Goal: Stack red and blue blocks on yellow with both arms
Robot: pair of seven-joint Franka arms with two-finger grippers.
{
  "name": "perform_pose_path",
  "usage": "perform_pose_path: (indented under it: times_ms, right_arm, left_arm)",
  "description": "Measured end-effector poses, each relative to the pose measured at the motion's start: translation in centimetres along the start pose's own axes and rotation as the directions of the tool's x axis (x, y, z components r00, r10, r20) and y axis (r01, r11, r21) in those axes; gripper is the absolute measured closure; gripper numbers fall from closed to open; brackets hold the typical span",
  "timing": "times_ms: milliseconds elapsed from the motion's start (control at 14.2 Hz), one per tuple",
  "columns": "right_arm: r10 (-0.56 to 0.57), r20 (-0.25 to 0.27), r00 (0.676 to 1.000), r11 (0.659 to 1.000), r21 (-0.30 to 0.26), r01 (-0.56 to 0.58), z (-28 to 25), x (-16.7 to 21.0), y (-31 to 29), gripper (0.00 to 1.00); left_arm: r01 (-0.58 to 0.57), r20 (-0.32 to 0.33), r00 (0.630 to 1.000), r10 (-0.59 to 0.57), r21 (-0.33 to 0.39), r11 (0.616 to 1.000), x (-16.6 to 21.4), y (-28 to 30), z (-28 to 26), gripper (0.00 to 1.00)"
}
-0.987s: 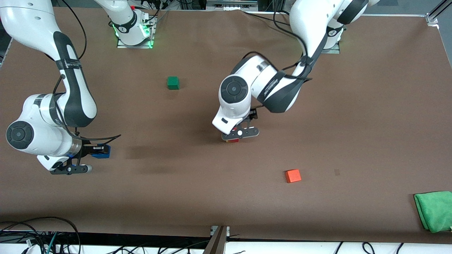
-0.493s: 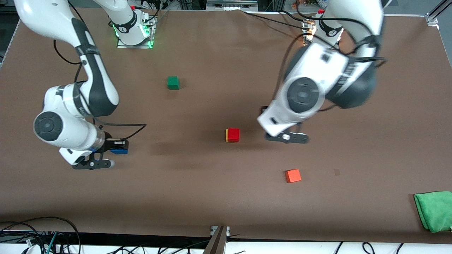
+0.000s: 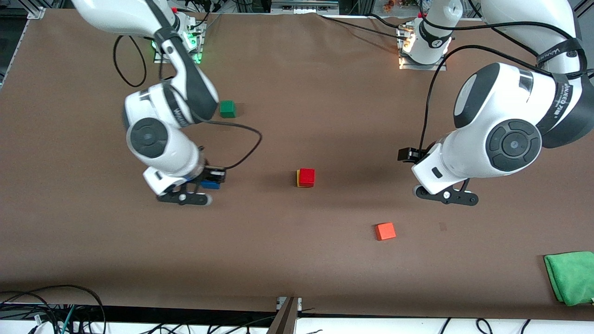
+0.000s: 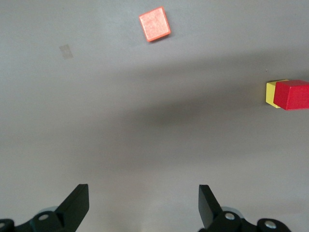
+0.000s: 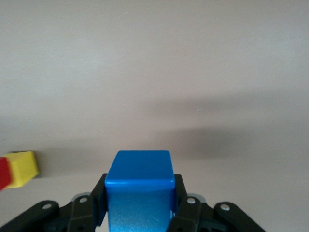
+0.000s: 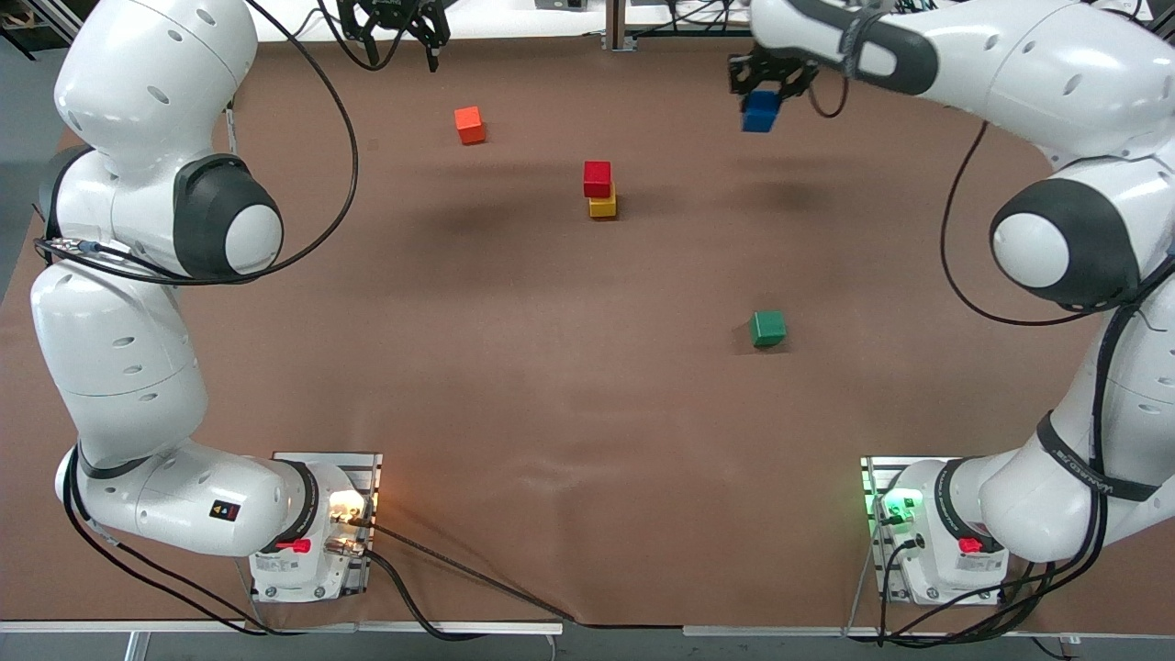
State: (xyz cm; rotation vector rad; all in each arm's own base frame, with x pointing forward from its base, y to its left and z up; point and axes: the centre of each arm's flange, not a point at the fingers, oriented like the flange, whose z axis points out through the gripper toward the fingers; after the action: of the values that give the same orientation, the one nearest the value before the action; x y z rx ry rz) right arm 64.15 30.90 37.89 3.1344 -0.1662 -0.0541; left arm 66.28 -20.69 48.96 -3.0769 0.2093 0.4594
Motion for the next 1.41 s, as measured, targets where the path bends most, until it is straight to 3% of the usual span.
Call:
perform_pose_path:
  times_ms: [211,493,1057,1410]
  right_arm:
    - [0.055,-0.042,0.998,0.998,0.037,-0.054,1.7,-2.6,-6.8,0.45]
    - [0.109,-0.084,0.99,0.99,0.101,-0.101,3.8,-5.0,-13.6,0.45]
    - [0.062,-0.122,0.991,0.988,0.152,-0.043,4.2,-8.0,-19.4,0.45]
    - [0.049,-0.122,0.991,0.988,0.15,-0.031,5.8,-8.6,-21.0,0.45]
  left_arm:
    - [-0.011,0.024,1.0,0.011,0.0,1.0,0.5,-1.2,1.3,0.0]
    - [-0.068,0.013,0.998,0.069,-0.022,0.997,1.2,-11.1,0.8,0.0]
    - [-0.038,-0.046,0.998,0.036,-0.048,0.998,1.5,-25.7,2.7,0.0]
    - [-0.03,-0.061,0.998,0.029,-0.021,0.999,4.3,-27.4,8.0,0.0]
